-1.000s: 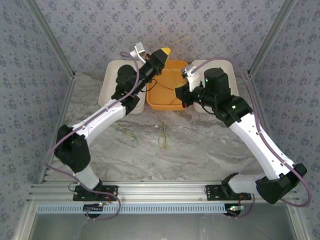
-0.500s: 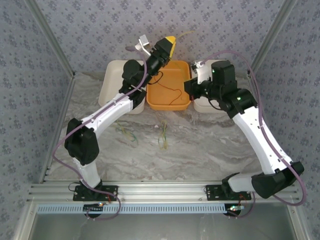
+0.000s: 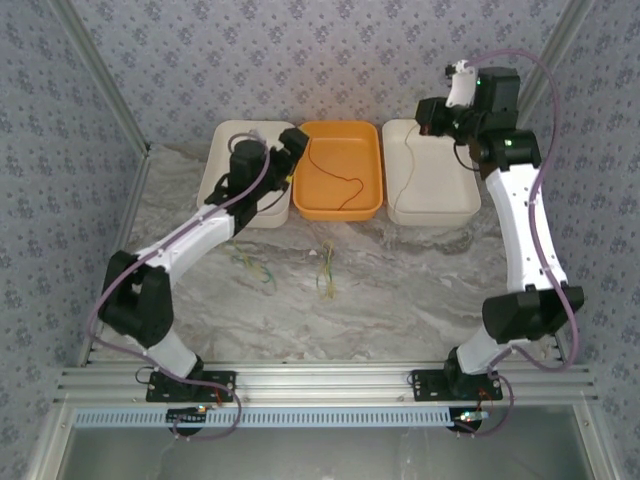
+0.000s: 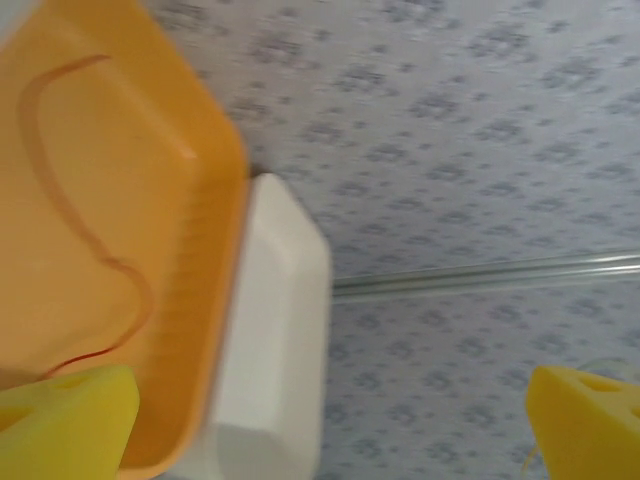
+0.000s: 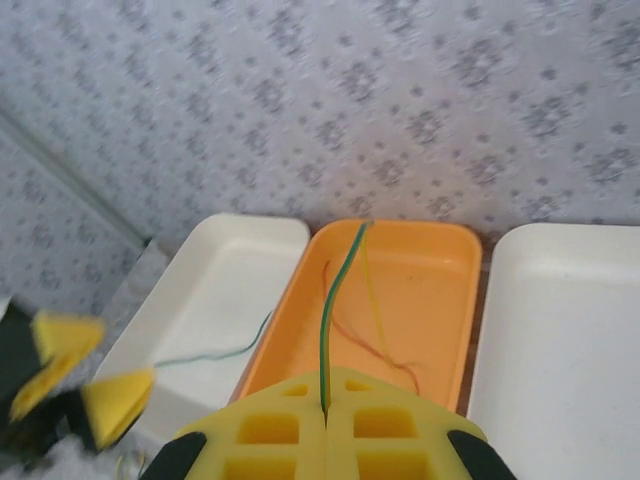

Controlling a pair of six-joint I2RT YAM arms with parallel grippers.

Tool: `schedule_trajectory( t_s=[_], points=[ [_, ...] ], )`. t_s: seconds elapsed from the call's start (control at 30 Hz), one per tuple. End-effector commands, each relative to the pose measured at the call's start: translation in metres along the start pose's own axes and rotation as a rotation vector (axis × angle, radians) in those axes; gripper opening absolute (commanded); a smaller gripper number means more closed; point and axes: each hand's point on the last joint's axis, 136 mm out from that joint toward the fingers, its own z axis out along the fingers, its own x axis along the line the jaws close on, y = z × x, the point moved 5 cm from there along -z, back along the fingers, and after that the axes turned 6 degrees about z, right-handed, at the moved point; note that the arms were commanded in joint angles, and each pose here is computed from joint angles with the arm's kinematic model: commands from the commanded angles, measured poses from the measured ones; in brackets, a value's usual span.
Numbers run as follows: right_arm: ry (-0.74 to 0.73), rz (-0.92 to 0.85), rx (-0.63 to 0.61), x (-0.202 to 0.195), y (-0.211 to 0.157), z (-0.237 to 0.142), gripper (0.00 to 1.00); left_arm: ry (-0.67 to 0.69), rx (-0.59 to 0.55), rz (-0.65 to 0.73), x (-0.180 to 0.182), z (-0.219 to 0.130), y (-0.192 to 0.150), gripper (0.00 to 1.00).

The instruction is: Untangle the cables

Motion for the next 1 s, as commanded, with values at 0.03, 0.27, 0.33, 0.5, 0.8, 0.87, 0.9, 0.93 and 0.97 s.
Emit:
schedule_trajectory(
  t_s=[0.03, 0.27, 0.33, 0.5, 0.8, 0.87, 0.9, 0.93, 0.97],
  points=[
    [-0.028, 0.076, -0.013, -0.029, 0.019, 0.019, 0.00, 0.072, 0.035, 0.152, 0.003, -0.048, -0.015, 0.99],
    [-0.199, 0.142, 0.035, -0.109, 0.011, 0.073, 0.00, 0.152, 0.172, 0.309, 0.036, -0.089, -0.073, 0.99],
    [-0.242, 0.182, 0.085, -0.135, -0.003, 0.091, 0.00, 0.174, 0.204, 0.323, 0.044, -0.098, -0.083, 0.98],
    [-0.385, 0.245, 0.170, -0.188, -0.042, 0.125, 0.00, 0.196, 0.207, 0.364, 0.053, -0.121, -0.091, 0.98],
    [-0.457, 0.362, 0.232, -0.248, -0.079, 0.157, 0.00, 0.210, 0.233, 0.374, 0.064, -0.136, -0.098, 0.98],
    [-0.436, 0.375, 0.242, -0.248, -0.084, 0.165, 0.00, 0.214, 0.237, 0.372, 0.068, -0.136, -0.100, 0.98],
    [-0.408, 0.384, 0.245, -0.248, -0.085, 0.171, 0.00, 0.217, 0.238, 0.371, 0.070, -0.136, -0.101, 0.98],
    [-0.365, 0.395, 0.247, -0.245, -0.086, 0.177, 0.00, 0.219, 0.241, 0.372, 0.071, -0.135, -0.102, 0.98],
    [-0.304, 0.404, 0.251, -0.239, -0.086, 0.182, 0.01, 0.220, 0.243, 0.372, 0.072, -0.135, -0.103, 0.98]
  ],
)
